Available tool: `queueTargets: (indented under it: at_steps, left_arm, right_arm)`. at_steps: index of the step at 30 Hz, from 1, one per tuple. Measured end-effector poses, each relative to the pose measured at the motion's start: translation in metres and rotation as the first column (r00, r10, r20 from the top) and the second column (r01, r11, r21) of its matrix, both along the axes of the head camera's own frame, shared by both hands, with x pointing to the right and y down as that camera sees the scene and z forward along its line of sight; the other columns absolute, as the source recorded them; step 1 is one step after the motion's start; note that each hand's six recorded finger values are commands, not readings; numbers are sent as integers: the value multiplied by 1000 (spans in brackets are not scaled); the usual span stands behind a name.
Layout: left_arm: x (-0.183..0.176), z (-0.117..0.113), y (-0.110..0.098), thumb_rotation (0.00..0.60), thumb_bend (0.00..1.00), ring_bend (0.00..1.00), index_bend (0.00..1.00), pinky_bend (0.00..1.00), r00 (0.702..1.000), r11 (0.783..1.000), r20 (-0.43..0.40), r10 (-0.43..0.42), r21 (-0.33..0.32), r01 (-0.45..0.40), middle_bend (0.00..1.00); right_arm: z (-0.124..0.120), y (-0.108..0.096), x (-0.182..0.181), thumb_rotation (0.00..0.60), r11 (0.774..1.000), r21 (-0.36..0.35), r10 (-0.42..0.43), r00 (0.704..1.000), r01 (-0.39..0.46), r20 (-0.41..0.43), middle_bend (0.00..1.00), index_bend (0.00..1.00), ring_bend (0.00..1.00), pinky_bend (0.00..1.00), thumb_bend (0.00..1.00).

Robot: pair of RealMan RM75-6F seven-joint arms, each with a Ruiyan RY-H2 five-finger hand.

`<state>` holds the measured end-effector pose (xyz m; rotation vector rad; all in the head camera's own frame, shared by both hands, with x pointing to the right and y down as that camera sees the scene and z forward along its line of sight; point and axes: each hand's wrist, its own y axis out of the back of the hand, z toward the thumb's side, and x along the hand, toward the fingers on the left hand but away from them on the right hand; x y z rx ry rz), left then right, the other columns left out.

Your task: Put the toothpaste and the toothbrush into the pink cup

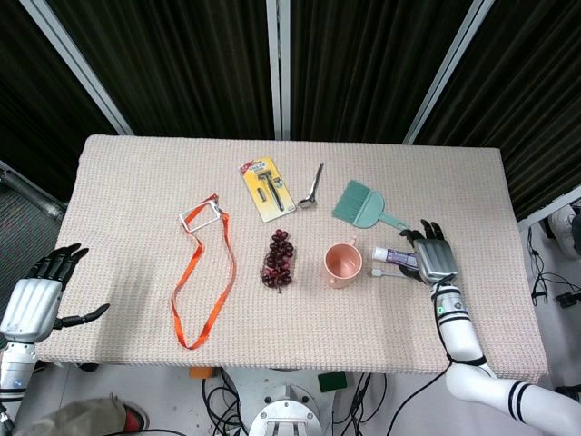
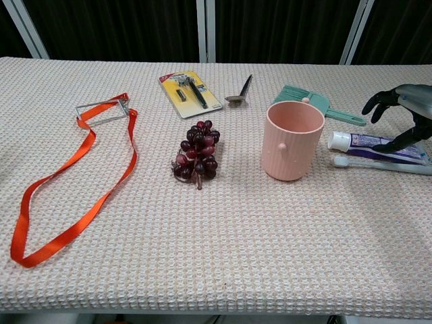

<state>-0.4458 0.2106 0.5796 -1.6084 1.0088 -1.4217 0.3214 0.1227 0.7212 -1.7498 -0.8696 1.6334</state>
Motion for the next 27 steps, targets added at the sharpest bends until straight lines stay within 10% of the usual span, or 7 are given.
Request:
queueTargets:
  at_steps: [27]
  left_arm:
    - [-6, 0, -1, 268, 84, 96, 124, 206, 1000, 1000, 2, -7, -6, 7, 89]
  right_arm:
    - [20, -5, -21, 600, 1000, -21, -13, 1000, 13, -21, 480, 554, 97, 0, 662]
